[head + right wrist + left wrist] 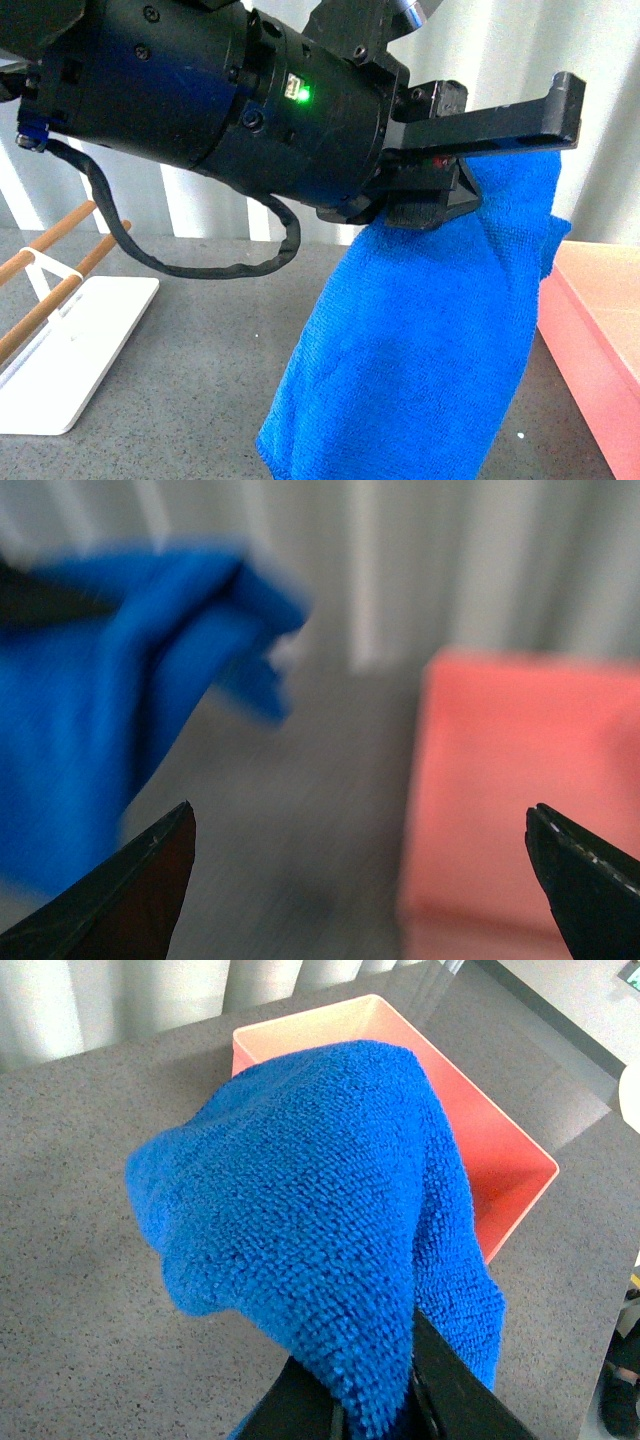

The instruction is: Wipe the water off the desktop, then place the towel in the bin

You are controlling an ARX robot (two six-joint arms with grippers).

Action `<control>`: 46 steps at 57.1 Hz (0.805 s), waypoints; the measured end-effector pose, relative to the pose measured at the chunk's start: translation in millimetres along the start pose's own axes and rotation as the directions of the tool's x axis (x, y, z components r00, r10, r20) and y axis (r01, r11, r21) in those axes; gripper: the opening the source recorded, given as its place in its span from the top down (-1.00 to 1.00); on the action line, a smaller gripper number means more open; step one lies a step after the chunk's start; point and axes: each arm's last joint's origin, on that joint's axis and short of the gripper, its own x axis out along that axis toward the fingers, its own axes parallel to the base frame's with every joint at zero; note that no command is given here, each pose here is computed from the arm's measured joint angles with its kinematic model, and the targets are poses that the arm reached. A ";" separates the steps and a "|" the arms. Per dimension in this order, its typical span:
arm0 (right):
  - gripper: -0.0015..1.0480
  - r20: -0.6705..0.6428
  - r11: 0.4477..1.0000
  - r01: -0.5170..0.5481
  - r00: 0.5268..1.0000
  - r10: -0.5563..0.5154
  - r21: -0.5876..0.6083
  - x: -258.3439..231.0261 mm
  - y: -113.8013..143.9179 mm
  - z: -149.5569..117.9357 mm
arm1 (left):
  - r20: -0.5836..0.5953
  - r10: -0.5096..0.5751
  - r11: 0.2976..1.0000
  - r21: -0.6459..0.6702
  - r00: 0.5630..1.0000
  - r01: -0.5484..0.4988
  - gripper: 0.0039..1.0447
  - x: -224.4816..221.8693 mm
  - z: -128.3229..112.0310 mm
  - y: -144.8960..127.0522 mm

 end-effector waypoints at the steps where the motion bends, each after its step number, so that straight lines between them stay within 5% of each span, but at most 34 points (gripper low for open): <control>1: -0.87 -0.048 0.996 -0.073 0.996 0.075 0.043 4.2 0.1 -1.2 | 0.003 0.001 1.000 -0.001 1.000 -0.001 0.90 0.1 1.0 -0.1; 4: -0.87 -0.126 0.967 -0.216 0.964 0.233 0.133 14.7 1.9 -5.3 | 0.006 -0.003 1.000 -0.001 1.000 0.003 0.90 0.0 2.6 -0.5; 8: -0.87 -0.166 0.945 -0.278 0.937 0.306 0.174 25.5 5.4 -7.1 | 0.015 -0.001 1.000 -0.008 1.000 0.001 0.90 -0.4 5.7 -0.5; 33: -0.87 -0.122 0.937 -0.350 0.931 0.345 -0.021 94.8 26.8 35.4 | 0.006 0.000 0.997 -0.071 1.000 0.000 0.90 -3.1 10.4 -1.4; 46: -0.87 -0.126 0.919 -0.374 0.925 0.359 -0.128 117.6 28.7 35.2 | 0.023 -0.012 0.994 -0.104 1.000 0.014 0.90 -10.4 20.7 -5.9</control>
